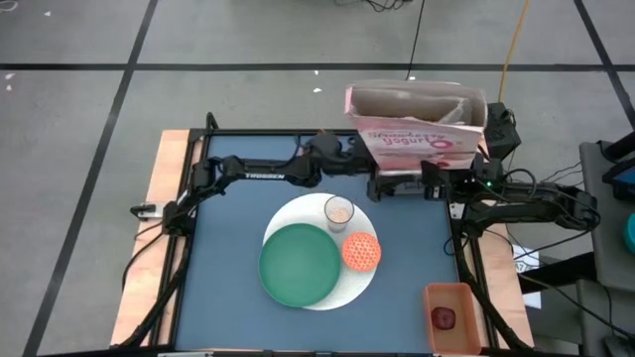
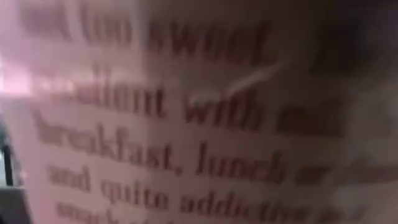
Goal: Arrange a breakfast setting
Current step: Pour the cereal into the orange bowl
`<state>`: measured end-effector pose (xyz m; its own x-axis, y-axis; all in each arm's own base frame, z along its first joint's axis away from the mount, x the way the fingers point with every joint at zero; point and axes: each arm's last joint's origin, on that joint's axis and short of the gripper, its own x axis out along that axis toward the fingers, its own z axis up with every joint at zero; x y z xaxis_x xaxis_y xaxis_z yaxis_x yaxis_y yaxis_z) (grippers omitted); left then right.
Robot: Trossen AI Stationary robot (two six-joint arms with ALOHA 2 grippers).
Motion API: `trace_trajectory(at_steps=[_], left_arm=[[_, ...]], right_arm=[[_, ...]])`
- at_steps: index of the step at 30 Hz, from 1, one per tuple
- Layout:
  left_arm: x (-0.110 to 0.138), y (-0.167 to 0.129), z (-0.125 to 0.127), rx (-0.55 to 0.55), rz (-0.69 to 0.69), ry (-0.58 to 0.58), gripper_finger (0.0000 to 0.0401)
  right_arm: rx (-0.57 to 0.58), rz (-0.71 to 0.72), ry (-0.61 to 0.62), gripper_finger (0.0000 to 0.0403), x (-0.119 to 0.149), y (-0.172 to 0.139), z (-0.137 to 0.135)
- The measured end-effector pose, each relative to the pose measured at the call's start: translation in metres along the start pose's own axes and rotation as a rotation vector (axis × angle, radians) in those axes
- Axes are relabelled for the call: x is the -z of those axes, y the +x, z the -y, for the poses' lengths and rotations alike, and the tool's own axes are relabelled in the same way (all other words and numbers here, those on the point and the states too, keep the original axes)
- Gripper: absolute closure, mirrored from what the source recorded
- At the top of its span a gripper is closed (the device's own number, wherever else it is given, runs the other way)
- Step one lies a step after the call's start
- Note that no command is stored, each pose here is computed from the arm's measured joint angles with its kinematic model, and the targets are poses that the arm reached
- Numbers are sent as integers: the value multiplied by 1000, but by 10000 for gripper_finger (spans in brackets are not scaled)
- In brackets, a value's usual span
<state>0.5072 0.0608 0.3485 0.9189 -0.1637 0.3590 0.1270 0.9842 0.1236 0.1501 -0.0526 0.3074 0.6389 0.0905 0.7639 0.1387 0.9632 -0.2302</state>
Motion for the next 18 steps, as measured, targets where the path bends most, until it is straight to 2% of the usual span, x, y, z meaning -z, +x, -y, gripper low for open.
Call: trace_trajectory(at_steps=[4, 13, 18], left_arm=[[-4, 3, -1, 2, -61, 18, 9], [-3, 1, -8, 3, -65, 16, 9], [-6, -5, -24, 68, -33, -63, 9]], right_arm=[[-2, 13, 7, 170, -1, 0, 0], [-3, 10, 15, 170, -1, 0, 0], [-38, 7, 56, 170, -2, 0, -1]])
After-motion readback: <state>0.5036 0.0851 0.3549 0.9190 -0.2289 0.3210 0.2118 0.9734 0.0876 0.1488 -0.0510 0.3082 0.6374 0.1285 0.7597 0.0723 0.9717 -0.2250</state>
